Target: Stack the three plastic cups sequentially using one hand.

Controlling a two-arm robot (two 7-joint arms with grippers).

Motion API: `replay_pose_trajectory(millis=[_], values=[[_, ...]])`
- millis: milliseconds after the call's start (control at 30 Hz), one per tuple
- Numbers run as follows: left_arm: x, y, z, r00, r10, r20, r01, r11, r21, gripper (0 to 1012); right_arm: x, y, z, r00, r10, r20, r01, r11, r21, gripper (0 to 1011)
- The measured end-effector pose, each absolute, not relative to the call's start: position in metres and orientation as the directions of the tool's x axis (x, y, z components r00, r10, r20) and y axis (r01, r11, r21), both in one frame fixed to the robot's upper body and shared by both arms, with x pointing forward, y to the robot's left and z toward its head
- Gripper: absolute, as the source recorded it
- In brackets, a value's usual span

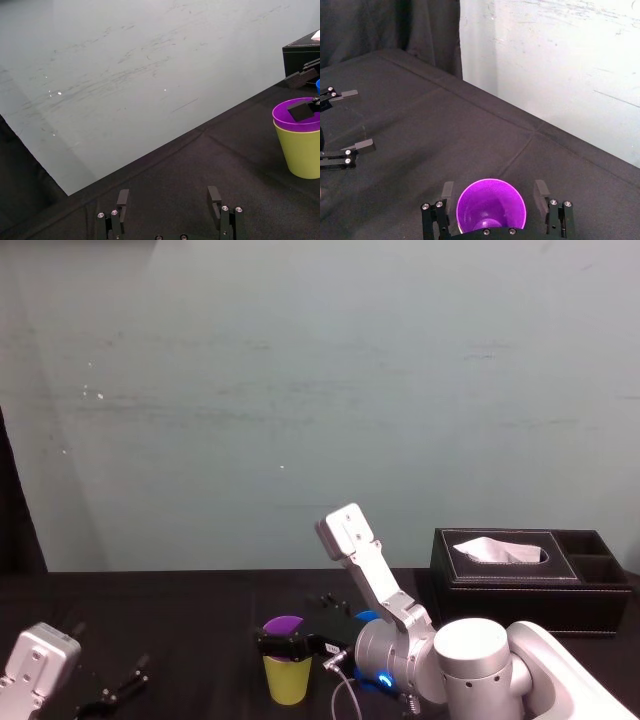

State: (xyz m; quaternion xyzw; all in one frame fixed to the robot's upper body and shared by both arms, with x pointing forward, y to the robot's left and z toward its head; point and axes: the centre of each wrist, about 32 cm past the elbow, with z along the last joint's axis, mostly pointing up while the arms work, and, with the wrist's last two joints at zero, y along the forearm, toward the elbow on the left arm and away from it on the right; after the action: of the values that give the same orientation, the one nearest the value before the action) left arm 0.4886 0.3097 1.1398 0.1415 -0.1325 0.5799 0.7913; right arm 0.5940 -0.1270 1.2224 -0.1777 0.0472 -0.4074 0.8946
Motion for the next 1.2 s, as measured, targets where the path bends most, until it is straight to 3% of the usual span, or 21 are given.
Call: replay_pose_trajectory(millis=[433,867,1200], values=[[0.489,0.31,1.14,0.292,0.88,0.374,-0.955,0.287,0.07,1000,0.582,-0.141,1.223,0.619,-0.783,0.055,0.763,0.583,-0.28,1003],[0.489,0.31,1.14,0.292,0.88,0.374,-0.955,0.287,0.07,1000,0.541,-0.171,1.229,0.576,-0.815,0.056,0.81,0.56,-0.177,1003],[0.489,0.31,1.14,0.292,0.88,0.374,-0.955,0.287,0.07,1000,0.518,-0.192,1.227,0.537,-0.84,0.08,0.823,0.501,-0.269,1003]])
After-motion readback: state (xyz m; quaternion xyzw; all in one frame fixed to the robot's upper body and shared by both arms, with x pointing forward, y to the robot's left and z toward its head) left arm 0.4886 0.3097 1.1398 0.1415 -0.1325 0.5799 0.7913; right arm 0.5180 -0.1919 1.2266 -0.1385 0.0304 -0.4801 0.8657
